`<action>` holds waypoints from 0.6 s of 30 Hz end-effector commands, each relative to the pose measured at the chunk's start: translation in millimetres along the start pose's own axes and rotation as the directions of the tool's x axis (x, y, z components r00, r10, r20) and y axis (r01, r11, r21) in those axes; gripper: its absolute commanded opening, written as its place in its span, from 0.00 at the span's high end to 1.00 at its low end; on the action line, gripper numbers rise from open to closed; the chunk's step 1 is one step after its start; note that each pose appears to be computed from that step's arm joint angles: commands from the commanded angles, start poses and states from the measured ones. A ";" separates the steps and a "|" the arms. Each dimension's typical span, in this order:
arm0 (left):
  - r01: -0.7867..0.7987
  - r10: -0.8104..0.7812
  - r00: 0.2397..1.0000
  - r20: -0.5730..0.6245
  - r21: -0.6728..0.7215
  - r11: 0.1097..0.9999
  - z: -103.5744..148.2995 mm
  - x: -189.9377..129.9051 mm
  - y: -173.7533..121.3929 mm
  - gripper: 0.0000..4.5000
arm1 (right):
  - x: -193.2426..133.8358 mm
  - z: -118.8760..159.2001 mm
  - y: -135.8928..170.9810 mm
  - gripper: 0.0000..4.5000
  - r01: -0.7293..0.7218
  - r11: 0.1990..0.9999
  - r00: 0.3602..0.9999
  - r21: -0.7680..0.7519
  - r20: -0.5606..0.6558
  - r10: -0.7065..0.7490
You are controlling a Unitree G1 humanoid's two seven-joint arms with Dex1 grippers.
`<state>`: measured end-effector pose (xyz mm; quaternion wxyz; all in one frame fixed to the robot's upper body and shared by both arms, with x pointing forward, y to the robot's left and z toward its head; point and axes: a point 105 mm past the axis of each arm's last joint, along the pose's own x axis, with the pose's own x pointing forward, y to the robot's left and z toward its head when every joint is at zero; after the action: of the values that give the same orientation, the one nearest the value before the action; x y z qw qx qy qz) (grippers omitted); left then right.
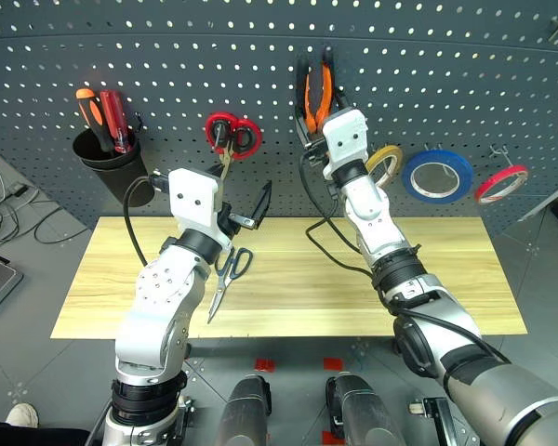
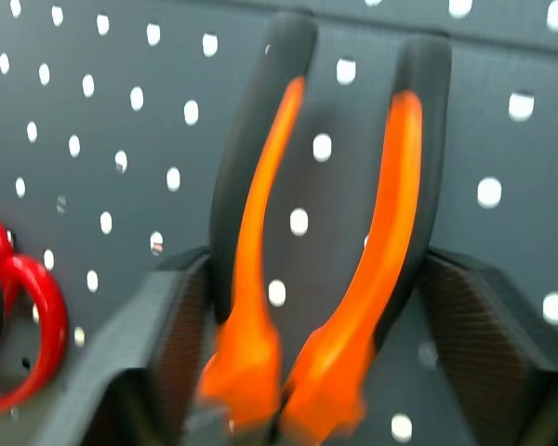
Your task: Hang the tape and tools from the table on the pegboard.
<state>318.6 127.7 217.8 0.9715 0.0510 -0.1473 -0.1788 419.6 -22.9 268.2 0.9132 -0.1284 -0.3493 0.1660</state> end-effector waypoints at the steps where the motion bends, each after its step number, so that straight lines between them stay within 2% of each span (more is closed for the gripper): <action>1: 0.032 -0.032 0.999 0.040 0.000 0.999 10.5 -3.2 -10.5 0.00 | 2.5 11.0 -6.2 0.01 0.031 0.999 0.999 0.012 0.038 -0.031; 10: 0.037 -0.037 0.999 0.037 -0.008 0.999 9.5 -4.4 -12.4 0.00 | -2.2 13.8 -7.2 0.01 0.038 0.999 0.998 0.039 0.042 -0.039; 14: 0.045 -0.045 0.999 0.018 -0.013 0.999 6.4 -10.0 -13.7 0.00 | -15.5 22.7 -12.1 0.01 -0.031 0.993 0.998 0.110 0.062 0.024; 18: 0.031 -0.031 1.000 -0.004 -0.042 0.999 2.1 -15.6 -13.3 0.00 | -28.5 34.0 -20.1 0.01 -0.081 0.992 0.995 0.099 0.071 0.074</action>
<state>307.6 123.7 202.4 0.9738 0.0366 -0.1181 -0.1906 393.9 -48.0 261.1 0.9141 -0.0959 -0.3326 0.2114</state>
